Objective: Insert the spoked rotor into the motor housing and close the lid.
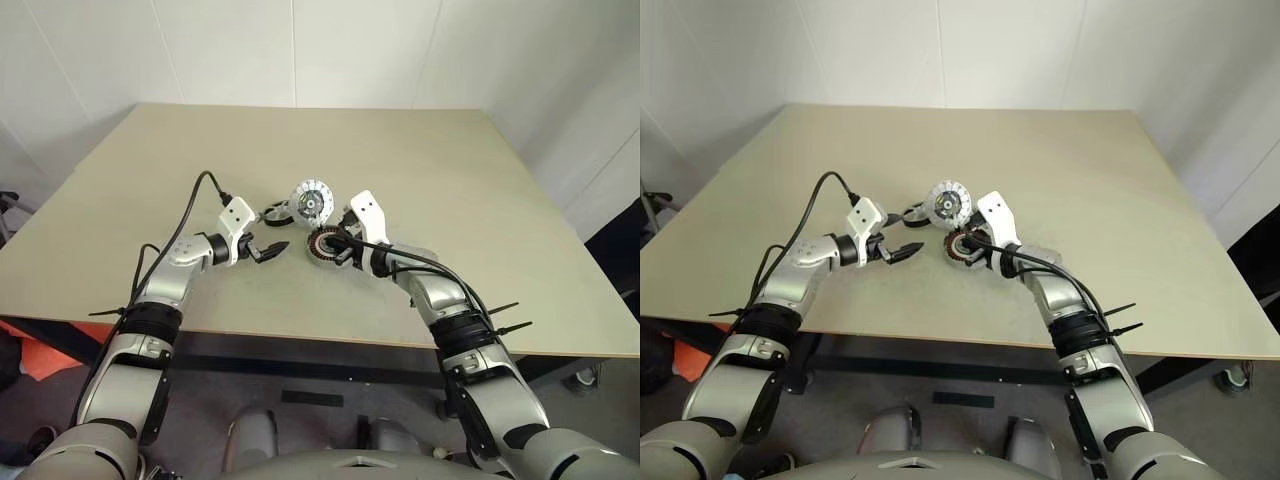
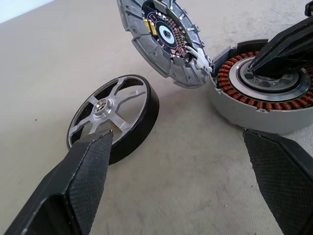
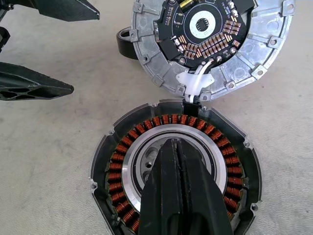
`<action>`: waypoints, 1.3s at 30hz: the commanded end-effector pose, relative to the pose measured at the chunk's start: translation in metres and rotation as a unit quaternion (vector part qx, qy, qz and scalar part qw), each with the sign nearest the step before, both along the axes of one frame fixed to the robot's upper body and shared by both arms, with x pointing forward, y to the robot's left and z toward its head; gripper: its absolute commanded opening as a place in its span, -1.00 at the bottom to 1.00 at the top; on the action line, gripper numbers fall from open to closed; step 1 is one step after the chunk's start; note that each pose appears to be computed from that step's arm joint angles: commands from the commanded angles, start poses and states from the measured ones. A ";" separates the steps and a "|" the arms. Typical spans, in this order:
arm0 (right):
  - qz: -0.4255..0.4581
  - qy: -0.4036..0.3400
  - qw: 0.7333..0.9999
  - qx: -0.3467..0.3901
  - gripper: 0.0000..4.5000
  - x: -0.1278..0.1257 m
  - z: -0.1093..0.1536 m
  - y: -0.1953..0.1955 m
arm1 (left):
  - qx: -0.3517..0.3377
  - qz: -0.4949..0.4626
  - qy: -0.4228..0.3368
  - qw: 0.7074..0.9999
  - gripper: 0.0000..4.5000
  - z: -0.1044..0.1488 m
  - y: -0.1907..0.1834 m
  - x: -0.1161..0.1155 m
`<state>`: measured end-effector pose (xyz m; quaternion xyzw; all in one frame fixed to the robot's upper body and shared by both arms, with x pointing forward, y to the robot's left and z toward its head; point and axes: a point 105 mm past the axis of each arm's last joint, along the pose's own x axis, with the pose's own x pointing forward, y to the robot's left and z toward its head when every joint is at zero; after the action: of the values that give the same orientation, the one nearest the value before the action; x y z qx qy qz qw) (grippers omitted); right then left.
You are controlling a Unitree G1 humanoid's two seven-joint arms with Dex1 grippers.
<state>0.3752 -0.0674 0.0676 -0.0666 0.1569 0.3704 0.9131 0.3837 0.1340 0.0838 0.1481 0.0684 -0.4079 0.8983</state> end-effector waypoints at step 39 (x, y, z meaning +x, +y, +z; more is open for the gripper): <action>0.006 -0.073 0.997 0.022 -0.99 0.009 0.065 0.011 | -0.002 0.004 -0.028 1.000 1.00 0.016 0.001 0.006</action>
<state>0.3851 -0.0626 0.1220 -0.0765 0.0986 0.3646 0.9228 0.3844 0.1347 0.0828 0.1472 0.0696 -0.4041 0.9001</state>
